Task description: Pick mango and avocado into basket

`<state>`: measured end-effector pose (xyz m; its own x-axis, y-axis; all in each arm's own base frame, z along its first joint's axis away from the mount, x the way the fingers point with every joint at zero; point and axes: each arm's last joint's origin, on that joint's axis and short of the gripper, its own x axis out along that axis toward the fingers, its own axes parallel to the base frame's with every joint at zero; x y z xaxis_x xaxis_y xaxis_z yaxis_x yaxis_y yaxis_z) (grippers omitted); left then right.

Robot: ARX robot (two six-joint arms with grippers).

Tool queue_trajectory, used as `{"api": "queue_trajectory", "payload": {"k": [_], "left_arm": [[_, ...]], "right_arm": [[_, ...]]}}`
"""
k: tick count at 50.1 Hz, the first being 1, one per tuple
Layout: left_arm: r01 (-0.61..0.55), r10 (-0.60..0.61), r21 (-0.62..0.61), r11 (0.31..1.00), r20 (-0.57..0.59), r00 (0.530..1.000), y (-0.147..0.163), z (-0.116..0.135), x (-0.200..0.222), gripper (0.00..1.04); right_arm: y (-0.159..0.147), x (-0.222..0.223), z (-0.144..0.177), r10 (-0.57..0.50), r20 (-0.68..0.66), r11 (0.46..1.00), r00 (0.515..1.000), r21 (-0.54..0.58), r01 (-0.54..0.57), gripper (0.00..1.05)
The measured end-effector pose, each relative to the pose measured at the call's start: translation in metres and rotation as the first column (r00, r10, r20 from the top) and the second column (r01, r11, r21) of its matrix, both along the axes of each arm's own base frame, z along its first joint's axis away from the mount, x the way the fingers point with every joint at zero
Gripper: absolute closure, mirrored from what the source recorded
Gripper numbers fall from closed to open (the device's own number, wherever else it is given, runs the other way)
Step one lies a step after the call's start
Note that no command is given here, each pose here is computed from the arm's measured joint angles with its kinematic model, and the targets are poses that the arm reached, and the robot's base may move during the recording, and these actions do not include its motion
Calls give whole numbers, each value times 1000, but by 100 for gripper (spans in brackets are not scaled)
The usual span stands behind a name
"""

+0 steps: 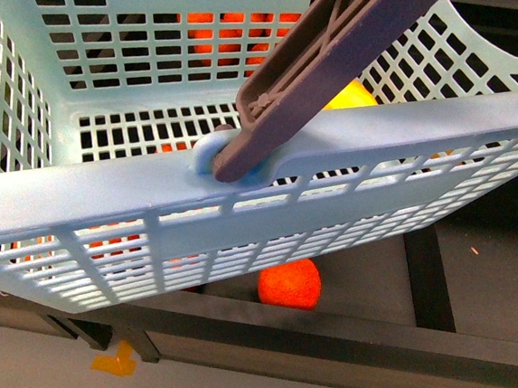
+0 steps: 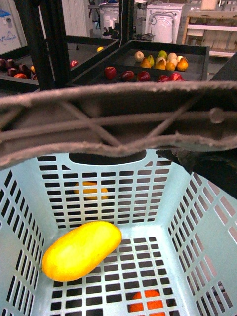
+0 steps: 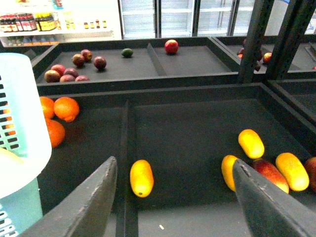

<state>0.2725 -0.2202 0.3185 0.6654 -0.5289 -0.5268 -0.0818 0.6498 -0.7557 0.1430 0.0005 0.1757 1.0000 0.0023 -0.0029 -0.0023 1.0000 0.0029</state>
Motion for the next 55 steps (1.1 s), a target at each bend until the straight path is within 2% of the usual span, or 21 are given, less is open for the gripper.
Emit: {"api": "queue_trajectory", "payload": {"k": [5,9,55], "left_arm": [[0,0,0,1000,0,1000,0,0,0,100],[0,0,0,1000,0,1000,0,0,0,100],[-1,1,6,1000,4,1000,-1,0,-1,100]], "right_arm": [[0,0,0,0,0,1000,1000,0,0,15],[0,0,0,0,0,1000,1000,0,0,7],[0,-1,-1,-2,-3,1000,1000,0,2,9]]}}
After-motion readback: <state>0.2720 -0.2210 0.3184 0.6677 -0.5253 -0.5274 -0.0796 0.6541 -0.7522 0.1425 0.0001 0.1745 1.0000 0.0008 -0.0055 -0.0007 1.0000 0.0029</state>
